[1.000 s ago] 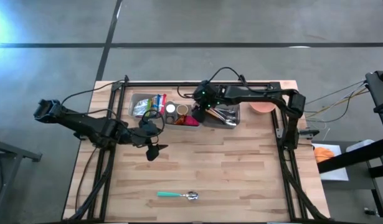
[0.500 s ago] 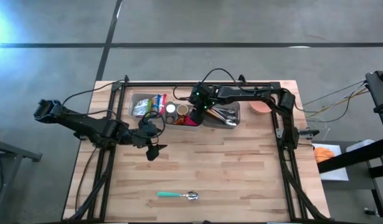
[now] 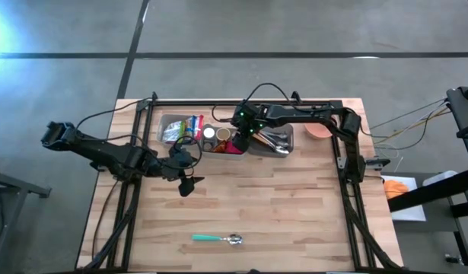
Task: Pick & Place Food Item
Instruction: Put the brown seasoning bottle into the right gray bin
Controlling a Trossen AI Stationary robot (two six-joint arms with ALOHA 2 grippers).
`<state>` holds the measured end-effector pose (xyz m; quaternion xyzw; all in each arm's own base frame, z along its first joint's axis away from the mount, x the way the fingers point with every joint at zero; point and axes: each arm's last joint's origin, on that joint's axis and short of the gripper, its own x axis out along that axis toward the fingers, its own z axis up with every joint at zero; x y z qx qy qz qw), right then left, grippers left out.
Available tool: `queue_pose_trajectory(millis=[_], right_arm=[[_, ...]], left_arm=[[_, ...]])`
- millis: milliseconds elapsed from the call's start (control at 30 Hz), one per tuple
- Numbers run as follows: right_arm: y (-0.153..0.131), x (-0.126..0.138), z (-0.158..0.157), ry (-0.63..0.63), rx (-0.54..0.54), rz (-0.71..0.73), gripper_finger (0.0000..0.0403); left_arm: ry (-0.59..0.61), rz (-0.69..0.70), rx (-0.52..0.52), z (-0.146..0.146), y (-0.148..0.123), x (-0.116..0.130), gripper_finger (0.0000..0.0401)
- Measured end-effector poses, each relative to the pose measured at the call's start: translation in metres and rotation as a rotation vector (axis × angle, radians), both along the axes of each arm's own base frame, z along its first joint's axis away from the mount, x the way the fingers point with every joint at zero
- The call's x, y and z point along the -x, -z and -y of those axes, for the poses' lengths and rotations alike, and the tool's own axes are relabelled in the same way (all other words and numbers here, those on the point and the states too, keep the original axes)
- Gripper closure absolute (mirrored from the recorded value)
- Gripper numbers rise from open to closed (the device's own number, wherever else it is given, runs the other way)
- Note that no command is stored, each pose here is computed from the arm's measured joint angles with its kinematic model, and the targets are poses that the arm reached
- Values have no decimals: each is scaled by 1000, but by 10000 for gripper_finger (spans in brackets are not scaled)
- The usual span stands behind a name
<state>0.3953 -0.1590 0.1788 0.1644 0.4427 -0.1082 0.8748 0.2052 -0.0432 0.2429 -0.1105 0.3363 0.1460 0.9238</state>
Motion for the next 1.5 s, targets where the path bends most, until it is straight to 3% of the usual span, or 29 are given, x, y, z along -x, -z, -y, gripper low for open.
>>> queue_pose_trajectory(millis=[533, 933, 1500], right_arm=[[1, 3, -1, -22, 2, -28, 219], [-4, 0, 0, -49, 21, -15, 146], [-5, -1, -1, -57, 25, -23, 142]], left_arm=[[0, 0, 0, 0, 0, 0, 31], [0, 0, 0, 0, 0, 0, 31], [-2, 1, 3, 0, 0, 0, 31]])
